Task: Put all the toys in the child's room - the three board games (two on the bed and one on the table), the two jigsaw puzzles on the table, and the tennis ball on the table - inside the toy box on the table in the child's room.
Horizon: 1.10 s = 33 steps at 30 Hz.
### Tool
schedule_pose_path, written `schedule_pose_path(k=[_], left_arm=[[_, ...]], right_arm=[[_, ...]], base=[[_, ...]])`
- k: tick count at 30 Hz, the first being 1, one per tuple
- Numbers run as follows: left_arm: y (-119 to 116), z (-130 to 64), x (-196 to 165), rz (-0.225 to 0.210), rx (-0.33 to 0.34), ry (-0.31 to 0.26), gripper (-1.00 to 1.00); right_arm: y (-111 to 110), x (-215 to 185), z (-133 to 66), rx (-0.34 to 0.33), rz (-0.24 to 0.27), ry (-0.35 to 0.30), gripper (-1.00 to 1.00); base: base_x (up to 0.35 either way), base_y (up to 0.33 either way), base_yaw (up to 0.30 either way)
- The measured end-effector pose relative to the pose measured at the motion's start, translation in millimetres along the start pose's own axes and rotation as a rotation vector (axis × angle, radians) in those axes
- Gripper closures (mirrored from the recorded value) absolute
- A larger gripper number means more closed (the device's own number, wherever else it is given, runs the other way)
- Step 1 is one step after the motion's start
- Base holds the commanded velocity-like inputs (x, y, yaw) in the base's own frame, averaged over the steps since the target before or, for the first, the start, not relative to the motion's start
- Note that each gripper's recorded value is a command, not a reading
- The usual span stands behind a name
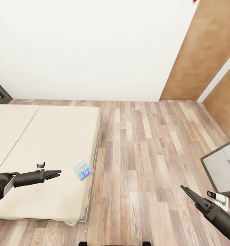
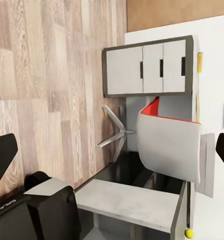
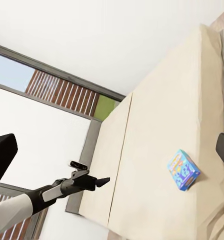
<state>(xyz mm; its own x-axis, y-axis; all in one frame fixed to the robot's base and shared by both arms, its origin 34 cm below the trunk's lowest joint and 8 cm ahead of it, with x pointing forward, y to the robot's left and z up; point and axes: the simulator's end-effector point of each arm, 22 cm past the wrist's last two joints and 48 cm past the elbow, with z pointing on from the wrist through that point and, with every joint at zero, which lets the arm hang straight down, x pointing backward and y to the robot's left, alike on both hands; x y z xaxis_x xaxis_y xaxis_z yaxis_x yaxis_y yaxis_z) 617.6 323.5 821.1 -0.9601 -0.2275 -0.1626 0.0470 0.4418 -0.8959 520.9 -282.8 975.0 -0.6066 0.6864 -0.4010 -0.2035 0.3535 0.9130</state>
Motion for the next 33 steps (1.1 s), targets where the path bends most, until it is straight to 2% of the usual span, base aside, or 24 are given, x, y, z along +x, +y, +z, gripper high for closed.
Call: schedule_pose_path(k=[33], left_arm=[[-26,3.5,-7,0.047,0.021,0.001,-1.0]], right_arm=[[20,-9,-0.9,-0.036,-0.036,-0.019,-1.0]], base=[[0.0,0.0,0.013]])
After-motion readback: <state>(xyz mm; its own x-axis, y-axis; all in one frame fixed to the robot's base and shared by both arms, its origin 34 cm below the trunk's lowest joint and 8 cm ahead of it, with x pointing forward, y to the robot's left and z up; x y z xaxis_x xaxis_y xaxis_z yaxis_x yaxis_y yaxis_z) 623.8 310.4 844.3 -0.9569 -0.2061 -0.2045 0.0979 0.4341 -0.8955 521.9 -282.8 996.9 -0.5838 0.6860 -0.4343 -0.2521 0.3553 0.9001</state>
